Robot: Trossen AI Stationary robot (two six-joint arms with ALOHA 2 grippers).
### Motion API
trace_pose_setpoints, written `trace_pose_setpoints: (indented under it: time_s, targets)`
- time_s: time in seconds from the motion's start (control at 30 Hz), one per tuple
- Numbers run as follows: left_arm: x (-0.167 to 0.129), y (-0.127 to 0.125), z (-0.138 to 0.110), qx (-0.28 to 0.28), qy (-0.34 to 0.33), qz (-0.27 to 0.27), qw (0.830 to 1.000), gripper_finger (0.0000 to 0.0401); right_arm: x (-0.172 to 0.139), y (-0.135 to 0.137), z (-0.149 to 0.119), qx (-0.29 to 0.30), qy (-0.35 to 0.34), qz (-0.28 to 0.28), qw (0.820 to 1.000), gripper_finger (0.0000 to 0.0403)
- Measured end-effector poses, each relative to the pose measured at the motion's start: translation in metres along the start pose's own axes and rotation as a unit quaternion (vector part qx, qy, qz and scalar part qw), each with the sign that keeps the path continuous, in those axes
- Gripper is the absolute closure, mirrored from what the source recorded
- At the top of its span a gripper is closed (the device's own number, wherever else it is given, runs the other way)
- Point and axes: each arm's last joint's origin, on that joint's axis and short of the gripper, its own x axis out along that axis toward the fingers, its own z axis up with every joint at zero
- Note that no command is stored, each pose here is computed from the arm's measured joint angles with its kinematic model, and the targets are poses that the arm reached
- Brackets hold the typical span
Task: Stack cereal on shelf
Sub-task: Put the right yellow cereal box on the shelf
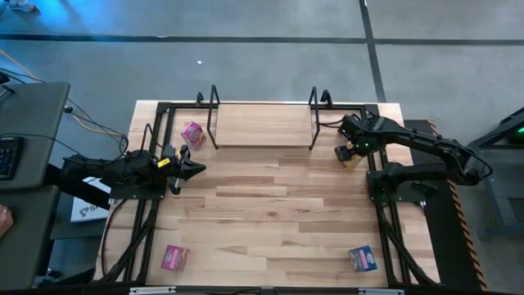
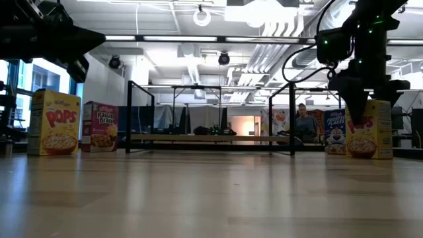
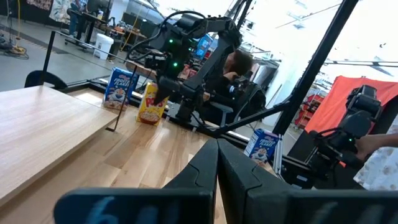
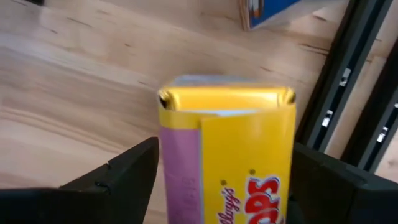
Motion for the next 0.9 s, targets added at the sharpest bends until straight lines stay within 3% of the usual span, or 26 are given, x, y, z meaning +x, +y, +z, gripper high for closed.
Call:
trace_pose_setpoints:
  time_s: [0.43, 0.73, 0.9]
  targets:
    - [0.0, 0.0, 0.0, 0.0, 0.0, 0.0, 1.0, 0.0401, 0.0, 0.0, 0.001, 0.009, -0.003, 0.002, 1.0, 0.0173]
    - [0.0, 0.0, 0.0, 0.0, 0.0, 0.0, 1.0, 0.0401, 0.0, 0.0, 0.001, 0.009, -0.002, 0.003, 1.0, 0.0246]
    - [0.0, 0.0, 0.0, 0.0, 0.0, 0.0, 1.0, 0.0401, -0.013, 0.004, 0.003, -0.016, 0.012, 0.036, 0.999, 0.0273]
